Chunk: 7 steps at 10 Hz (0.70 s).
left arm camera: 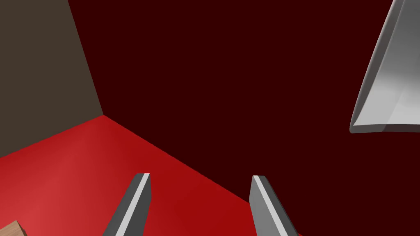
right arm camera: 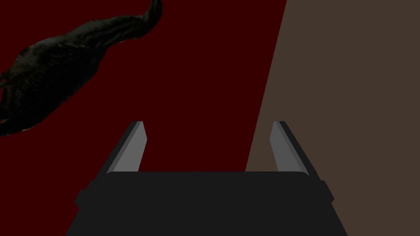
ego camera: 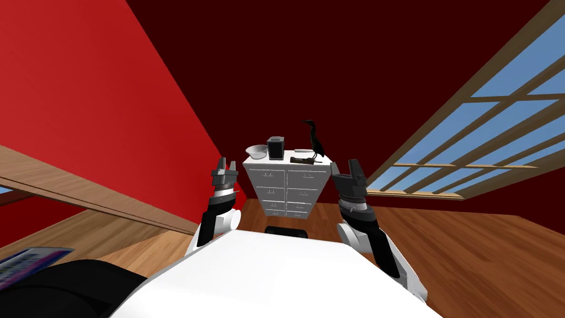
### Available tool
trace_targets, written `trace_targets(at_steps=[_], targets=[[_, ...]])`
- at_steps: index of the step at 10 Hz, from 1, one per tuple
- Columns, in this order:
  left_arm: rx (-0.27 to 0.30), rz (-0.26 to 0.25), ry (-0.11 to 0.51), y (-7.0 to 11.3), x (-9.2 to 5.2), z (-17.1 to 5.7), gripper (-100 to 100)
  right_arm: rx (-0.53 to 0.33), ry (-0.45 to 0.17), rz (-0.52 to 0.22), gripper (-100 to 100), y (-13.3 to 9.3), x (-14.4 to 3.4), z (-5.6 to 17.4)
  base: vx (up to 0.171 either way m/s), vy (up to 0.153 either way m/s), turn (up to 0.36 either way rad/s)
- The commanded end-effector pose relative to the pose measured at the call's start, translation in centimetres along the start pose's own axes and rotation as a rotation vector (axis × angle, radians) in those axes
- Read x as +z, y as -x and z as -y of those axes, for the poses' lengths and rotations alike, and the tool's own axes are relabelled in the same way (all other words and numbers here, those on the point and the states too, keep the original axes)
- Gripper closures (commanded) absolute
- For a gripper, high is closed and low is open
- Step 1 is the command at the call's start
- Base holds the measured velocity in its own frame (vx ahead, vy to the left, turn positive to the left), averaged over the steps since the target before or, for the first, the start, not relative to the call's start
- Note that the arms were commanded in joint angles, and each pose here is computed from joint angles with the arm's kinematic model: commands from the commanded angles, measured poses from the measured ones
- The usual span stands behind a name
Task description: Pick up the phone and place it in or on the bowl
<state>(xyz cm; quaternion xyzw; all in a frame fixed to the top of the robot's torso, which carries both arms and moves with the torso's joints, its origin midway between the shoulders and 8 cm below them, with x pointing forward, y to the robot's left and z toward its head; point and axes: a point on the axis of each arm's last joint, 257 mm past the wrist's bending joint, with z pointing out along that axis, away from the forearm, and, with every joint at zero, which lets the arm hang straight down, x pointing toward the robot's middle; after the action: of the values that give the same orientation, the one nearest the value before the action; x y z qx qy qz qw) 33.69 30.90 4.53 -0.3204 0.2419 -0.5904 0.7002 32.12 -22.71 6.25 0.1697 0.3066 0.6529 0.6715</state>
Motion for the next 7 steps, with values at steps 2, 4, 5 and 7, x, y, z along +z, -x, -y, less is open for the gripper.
trace_targets(at_steps=[2,4,5,7], targets=[[0.0,0.0,0.0,0.0,0.0,0.0,0,-0.011,0.031,-0.068,-100,-1.2,0.2,-0.9,-0.082,-0.006,0.075],[0.0,0.0,0.0,0.0,0.0,0.0,0,-0.019,0.06,-0.127,-100,-2.2,0.3,-1.7,-0.096,0.0,0.08],[0.0,0.0,0.0,0.0,0.0,0.0,0,-0.019,0.091,-0.158,-100,-2.9,0.5,-2.5,-0.11,-0.015,0.173],[0.0,0.0,0.0,0.0,0.0,0.0,0,-0.025,0.118,-0.218,-100,-4.0,0.4,-3.2,-0.113,0.01,0.088]])
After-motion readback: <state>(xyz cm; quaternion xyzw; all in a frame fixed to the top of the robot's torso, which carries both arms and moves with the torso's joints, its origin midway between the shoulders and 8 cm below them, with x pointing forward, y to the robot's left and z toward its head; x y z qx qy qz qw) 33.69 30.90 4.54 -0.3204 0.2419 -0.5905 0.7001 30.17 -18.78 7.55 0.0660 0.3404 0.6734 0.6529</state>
